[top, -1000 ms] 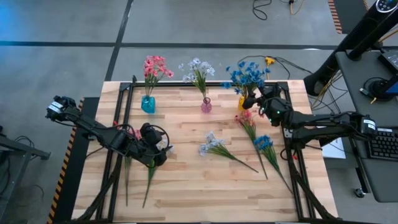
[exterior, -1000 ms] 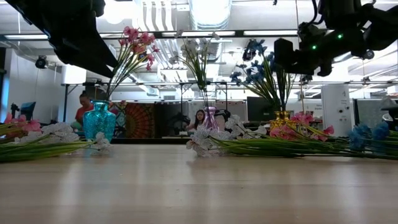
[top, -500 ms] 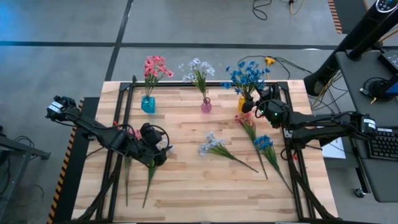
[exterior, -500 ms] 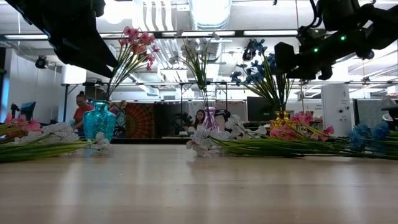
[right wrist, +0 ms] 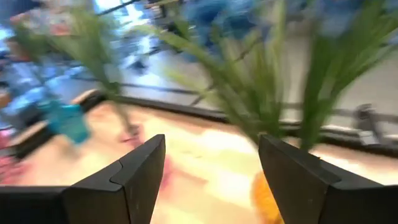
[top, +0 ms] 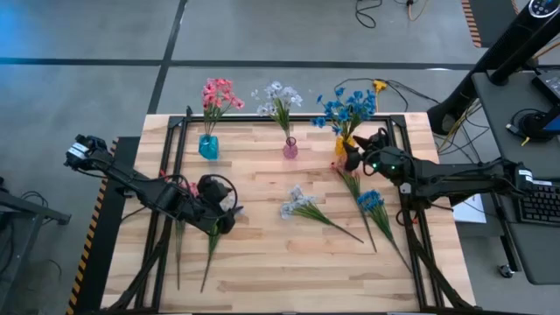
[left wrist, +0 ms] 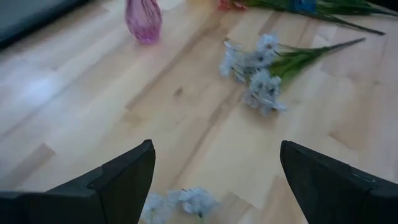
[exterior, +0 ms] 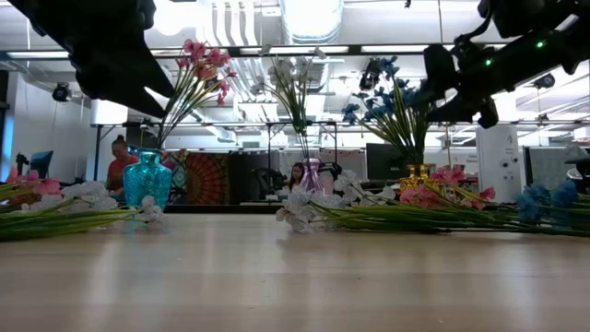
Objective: Sort flowers into vase by color
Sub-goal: Put the right white flowers into the pink vase
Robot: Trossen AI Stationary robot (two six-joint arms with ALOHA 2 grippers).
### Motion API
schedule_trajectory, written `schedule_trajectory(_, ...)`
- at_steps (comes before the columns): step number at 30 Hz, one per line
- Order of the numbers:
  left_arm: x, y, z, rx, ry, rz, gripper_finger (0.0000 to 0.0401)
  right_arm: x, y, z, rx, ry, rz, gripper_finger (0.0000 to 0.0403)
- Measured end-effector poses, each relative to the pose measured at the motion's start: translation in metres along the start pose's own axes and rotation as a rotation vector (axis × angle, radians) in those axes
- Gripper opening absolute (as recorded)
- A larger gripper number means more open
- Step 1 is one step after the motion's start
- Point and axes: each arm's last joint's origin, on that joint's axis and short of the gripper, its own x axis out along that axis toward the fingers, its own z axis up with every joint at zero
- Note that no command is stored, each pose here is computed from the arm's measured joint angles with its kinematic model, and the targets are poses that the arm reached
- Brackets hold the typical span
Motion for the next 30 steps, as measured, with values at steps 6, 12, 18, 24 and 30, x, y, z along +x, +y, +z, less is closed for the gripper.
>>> schedule_trajectory(6,0.0,-0.003,-0.003,-0.046,0.107,-0.09,0.0327,-0.001,0.005,-0.004,0.074,0.097,0.152,0.0239)
schedule_trajectory(12,-0.001,-0.005,-0.007,-0.105,0.24,-0.184,0.0327,-0.003,0.007,-0.008,0.121,0.192,0.238,0.0235)
schedule_trajectory(18,-0.002,-0.007,-0.008,-0.122,0.291,-0.221,0.0327,-0.007,0.01,-0.017,0.152,0.315,0.296,0.0235)
schedule_trajectory(24,-0.002,-0.007,-0.007,-0.124,0.262,-0.214,0.0327,-0.014,0.014,-0.035,0.223,0.582,0.376,0.0235)
schedule_trajectory(30,-0.001,-0.009,-0.002,-0.108,0.179,-0.211,0.0327,-0.019,0.034,-0.04,0.138,0.681,0.434,0.0235)
